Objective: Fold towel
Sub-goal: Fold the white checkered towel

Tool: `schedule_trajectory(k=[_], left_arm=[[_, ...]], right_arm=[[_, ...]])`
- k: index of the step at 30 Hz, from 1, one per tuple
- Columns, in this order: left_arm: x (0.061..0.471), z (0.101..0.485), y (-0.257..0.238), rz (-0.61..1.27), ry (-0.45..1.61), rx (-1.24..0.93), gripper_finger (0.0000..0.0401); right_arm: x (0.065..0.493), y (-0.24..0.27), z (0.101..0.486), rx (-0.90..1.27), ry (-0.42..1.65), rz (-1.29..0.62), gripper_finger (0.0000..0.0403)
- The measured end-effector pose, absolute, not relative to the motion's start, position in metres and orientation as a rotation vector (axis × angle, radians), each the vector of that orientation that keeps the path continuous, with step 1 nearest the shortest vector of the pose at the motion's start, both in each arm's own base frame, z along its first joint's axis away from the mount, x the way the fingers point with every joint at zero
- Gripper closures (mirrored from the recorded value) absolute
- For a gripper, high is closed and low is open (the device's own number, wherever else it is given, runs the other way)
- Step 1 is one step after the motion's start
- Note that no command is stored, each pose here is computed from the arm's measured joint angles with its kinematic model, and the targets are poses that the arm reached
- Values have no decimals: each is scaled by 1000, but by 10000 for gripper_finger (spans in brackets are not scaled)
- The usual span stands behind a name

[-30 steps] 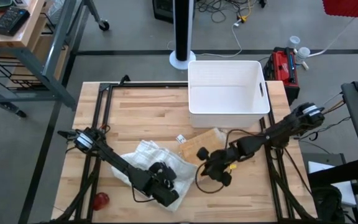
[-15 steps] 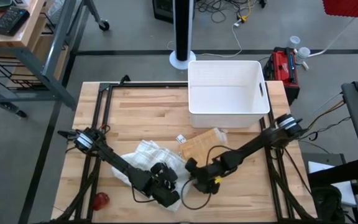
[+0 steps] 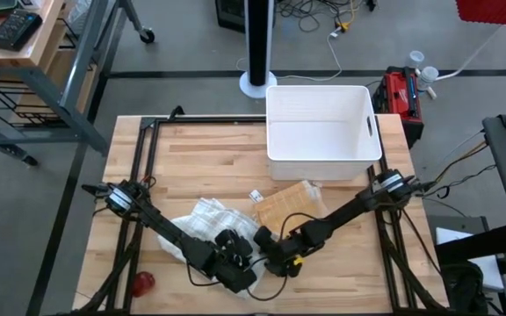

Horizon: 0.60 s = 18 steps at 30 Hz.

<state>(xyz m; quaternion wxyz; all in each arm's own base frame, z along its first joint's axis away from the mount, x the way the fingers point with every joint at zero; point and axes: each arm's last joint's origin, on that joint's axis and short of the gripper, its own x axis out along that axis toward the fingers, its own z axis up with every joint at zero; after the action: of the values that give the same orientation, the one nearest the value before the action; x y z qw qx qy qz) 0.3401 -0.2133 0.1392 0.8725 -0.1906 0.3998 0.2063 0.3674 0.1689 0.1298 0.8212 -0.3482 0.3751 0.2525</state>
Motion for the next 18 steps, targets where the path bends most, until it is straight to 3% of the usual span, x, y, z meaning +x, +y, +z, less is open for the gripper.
schedule_trajectory(k=[4,9,18], left_arm=[[338,140,-216,423,840,-395,326],[321,158,-226,413,858,-431,326],[265,177,-235,622,946,-462,326]], right_arm=[[368,169,127,-754,803,505,274],[366,167,129,-779,810,508,385],[351,164,160,-765,838,514,397]])
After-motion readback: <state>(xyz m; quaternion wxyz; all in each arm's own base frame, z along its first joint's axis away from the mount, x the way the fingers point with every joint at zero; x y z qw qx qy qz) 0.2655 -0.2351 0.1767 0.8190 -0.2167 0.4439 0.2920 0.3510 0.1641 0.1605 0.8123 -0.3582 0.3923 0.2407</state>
